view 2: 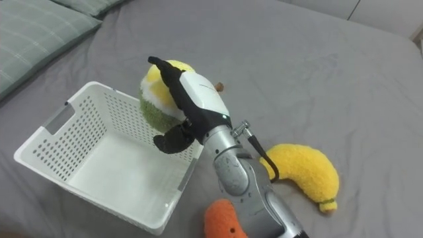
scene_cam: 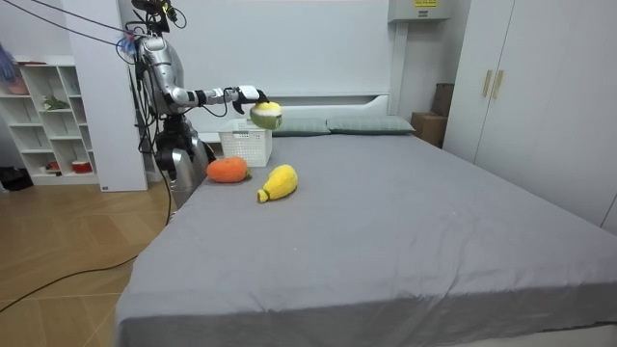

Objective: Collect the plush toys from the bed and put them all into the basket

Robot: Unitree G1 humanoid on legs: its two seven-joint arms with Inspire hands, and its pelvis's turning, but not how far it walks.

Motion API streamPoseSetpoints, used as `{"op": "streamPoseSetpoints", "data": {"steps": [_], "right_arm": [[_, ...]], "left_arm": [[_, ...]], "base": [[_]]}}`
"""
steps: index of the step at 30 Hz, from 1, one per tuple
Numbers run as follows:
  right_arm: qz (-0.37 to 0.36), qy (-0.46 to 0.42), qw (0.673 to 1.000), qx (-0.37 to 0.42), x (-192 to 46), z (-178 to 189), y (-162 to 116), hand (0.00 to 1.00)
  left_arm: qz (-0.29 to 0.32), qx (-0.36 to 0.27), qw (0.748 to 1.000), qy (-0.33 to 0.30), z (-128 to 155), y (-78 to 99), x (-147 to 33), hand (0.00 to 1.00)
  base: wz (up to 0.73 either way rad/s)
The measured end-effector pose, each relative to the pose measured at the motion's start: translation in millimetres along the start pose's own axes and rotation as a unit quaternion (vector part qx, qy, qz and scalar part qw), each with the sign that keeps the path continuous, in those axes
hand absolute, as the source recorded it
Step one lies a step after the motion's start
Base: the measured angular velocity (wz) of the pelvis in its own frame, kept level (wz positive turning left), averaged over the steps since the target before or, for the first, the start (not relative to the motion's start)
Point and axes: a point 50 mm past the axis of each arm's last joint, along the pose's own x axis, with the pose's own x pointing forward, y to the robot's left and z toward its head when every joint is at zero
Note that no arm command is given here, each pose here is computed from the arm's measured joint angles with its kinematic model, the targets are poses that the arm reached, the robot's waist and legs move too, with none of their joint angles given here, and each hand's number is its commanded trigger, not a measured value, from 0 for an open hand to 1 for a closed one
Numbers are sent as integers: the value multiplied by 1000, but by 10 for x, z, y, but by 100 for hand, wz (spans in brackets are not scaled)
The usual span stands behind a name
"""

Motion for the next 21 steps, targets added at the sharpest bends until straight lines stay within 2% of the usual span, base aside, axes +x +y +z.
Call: {"op": "streamPoseSetpoints", "data": {"steps": [8, 21], "right_arm": [[26, -26, 999, 39, 2, 130, 89, 0], [61, -42, 996, 48, -3, 210, 162, 0]], "left_arm": [[-1, 2, 1000, -1, 6, -6, -1, 0], [-2, 2, 1000, 3, -7, -11, 0, 0]], "base": [[0], [0]]}}
